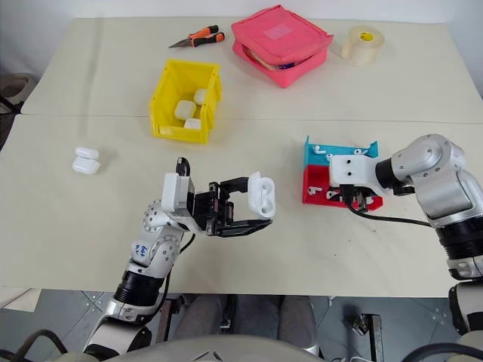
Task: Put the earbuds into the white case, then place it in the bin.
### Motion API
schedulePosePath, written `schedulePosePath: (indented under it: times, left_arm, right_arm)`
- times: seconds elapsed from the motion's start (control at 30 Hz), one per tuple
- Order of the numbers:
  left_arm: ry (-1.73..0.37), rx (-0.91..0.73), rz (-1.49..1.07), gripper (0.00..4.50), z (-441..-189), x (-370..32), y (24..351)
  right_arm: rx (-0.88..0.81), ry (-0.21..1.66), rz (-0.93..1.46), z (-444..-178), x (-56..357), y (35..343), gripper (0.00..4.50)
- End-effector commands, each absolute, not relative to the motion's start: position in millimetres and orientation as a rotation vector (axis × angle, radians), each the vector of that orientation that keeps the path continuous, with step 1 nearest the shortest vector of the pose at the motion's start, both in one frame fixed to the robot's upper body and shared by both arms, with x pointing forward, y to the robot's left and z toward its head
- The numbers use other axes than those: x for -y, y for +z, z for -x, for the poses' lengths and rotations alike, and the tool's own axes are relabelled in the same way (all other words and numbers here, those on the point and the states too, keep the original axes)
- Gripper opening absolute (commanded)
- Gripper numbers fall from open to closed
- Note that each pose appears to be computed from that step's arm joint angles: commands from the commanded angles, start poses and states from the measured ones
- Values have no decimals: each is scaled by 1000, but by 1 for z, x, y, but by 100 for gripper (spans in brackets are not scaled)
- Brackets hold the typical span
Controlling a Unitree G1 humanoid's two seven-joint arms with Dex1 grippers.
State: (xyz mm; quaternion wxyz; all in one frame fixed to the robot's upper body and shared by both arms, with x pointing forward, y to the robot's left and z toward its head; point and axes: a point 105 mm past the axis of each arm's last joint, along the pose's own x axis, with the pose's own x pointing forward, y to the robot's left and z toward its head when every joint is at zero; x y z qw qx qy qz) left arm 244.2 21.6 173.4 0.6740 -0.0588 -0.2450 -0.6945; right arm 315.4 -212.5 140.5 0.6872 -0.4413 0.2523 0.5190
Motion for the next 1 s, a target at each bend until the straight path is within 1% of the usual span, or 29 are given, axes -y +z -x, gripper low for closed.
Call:
schedulePosePath:
  times: [0.03,0.17,0.3,0.4,0.47,0.53,0.6,0.7,0.8,1.0]
  left_arm:
    - [-1572,591,133,277,-246,-21,182]
    - [-1587,594,145,277,-248,-21,183]
    - [-1605,567,197,277,-250,-23,184]
    - [-1623,562,227,277,-250,-25,185]
    - [-1632,555,229,277,-251,-24,186]
    - [-1650,552,246,277,-250,-23,185]
    - [-1665,552,249,277,-250,-25,185]
    - [-1674,536,252,277,-250,-26,185]
    - [-1683,513,269,277,-248,-25,187]
    - [-1699,476,281,277,-248,-25,187]
  right_arm:
    - [-447,1099,896,-306,216,165,52]
    - [-280,1044,710,-287,212,177,52]
    - [-82,1007,503,-265,199,188,52]
    - [100,967,320,-252,187,205,52]
    - [141,929,226,-249,182,210,52]
    - [287,913,93,-242,170,227,52]
    - [387,900,-11,-236,162,239,52]
    - [446,919,-160,-229,146,250,52]
    - [485,994,-256,-221,120,257,52]
    - [468,1081,-349,-216,99,250,52]
